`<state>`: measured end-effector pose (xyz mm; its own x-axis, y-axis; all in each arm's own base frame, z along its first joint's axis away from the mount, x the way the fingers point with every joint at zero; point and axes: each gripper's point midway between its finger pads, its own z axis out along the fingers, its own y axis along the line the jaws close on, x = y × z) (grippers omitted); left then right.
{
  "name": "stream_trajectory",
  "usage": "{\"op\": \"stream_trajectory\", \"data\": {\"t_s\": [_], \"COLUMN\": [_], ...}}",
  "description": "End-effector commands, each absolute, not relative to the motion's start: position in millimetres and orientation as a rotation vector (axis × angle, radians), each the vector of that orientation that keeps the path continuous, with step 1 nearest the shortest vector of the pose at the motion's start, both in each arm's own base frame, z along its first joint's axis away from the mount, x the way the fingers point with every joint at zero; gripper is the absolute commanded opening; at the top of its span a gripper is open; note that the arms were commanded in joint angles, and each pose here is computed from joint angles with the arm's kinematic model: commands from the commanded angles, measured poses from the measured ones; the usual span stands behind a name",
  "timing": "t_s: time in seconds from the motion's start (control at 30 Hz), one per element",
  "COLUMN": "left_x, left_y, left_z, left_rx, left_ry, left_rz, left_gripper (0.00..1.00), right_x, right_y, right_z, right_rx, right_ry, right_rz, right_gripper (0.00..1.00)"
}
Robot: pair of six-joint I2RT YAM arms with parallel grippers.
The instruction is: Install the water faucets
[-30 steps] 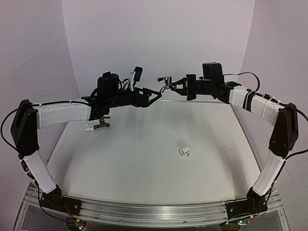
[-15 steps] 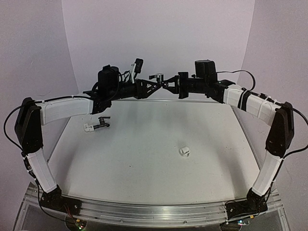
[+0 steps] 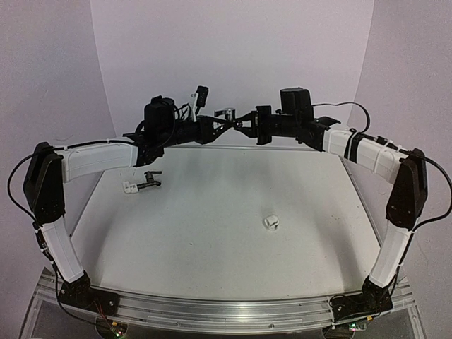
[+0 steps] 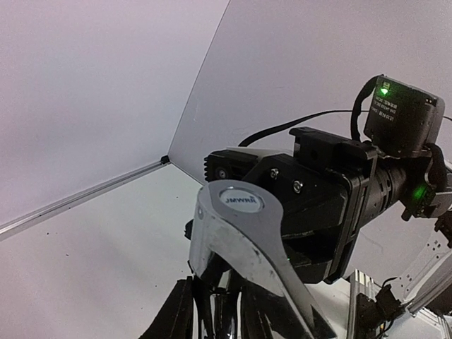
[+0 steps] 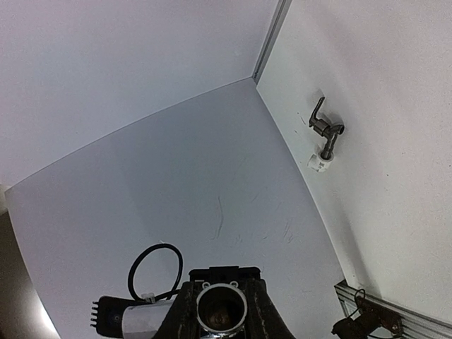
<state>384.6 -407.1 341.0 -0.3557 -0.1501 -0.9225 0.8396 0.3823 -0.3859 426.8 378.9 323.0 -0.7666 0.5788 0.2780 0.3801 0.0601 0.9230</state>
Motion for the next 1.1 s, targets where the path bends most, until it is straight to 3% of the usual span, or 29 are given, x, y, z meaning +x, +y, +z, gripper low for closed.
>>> {"op": "stream_trajectory", "data": {"t_s": [0.0, 0.17, 0.3, 0.47, 0.67, 0.8, 0.83, 0.87, 0.93, 0.97, 1.07], "left_x": [385, 389, 390, 391, 391, 388, 388, 388, 388, 386, 387], "left_y": [-411, -409, -408, -409, -408, -403, -401, -398, -391, -386, -368], "left_z": [372, 371, 371, 373, 375, 380, 383, 386, 391, 394, 393], "left_rx": [0.62, 0.593, 0.587, 0.588, 0.585, 0.574, 0.563, 0.546, 0.508, 0.486, 0.415], "left_ry": [1.51, 1.517, 1.517, 1.512, 1.508, 1.5, 1.499, 1.5, 1.508, 1.511, 1.558], "left_rz": [-1.181, -1.162, -1.161, -1.16, -1.155, -1.145, -1.142, -1.143, -1.155, -1.166, -1.233], "left_gripper": [0.29, 0.38, 0.37, 0.28, 0.03, 0.0, 0.0, 0.0, 0.0, 0.0, 0.0], "right_x": [427, 427, 426, 425, 424, 425, 425, 426, 424, 423, 417], "right_y": [390, 391, 390, 393, 394, 391, 389, 386, 378, 372, 347], "right_z": [356, 360, 361, 363, 364, 367, 363, 360, 369, 369, 360], "right_rx": [0.892, 0.885, 0.886, 0.878, 0.871, 0.812, 0.803, 0.784, 0.671, 0.591, 0.393], "right_ry": [2.075, 2.066, 2.06, 2.059, 2.055, 2.038, 2.037, 2.032, 1.984, 1.973, 1.959], "right_rz": [1.86, 1.86, 1.857, 1.868, 1.861, 1.823, 1.799, 1.768, 1.704, 1.638, 1.42], "right_gripper": [0.0, 0.0, 0.0, 0.0, 0.0, 0.01, 0.07, 0.2, 0.58, 0.72, 0.97]}}
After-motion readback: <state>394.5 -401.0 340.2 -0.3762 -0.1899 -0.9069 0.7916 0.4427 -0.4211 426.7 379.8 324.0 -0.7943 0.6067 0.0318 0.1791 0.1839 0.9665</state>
